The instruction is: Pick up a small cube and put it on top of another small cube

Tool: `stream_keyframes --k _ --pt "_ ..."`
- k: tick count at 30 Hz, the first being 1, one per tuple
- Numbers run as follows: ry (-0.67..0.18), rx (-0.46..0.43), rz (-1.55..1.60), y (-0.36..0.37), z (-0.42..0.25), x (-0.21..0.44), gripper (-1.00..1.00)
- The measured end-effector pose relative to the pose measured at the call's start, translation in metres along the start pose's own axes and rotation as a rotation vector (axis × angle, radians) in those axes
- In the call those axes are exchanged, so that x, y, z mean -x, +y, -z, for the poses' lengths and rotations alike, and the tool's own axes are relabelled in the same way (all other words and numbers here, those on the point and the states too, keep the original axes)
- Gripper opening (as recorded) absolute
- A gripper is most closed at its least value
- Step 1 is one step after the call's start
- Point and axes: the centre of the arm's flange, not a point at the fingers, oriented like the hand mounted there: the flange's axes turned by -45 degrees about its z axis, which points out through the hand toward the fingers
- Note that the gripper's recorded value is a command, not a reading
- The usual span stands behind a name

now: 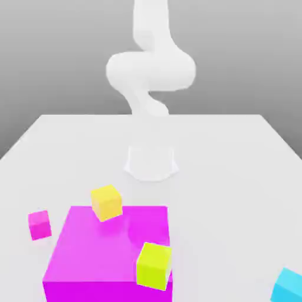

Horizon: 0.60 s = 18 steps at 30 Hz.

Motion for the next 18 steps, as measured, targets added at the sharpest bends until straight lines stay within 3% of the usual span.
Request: stream_keyframes --k 9,18 --pt "-0.214 -0.070 0.225 -0.069 -0.152 0.007 0.00" --pt "-0.414 -0.165 0.463 -0.154 -0.289 0.069 0.00"
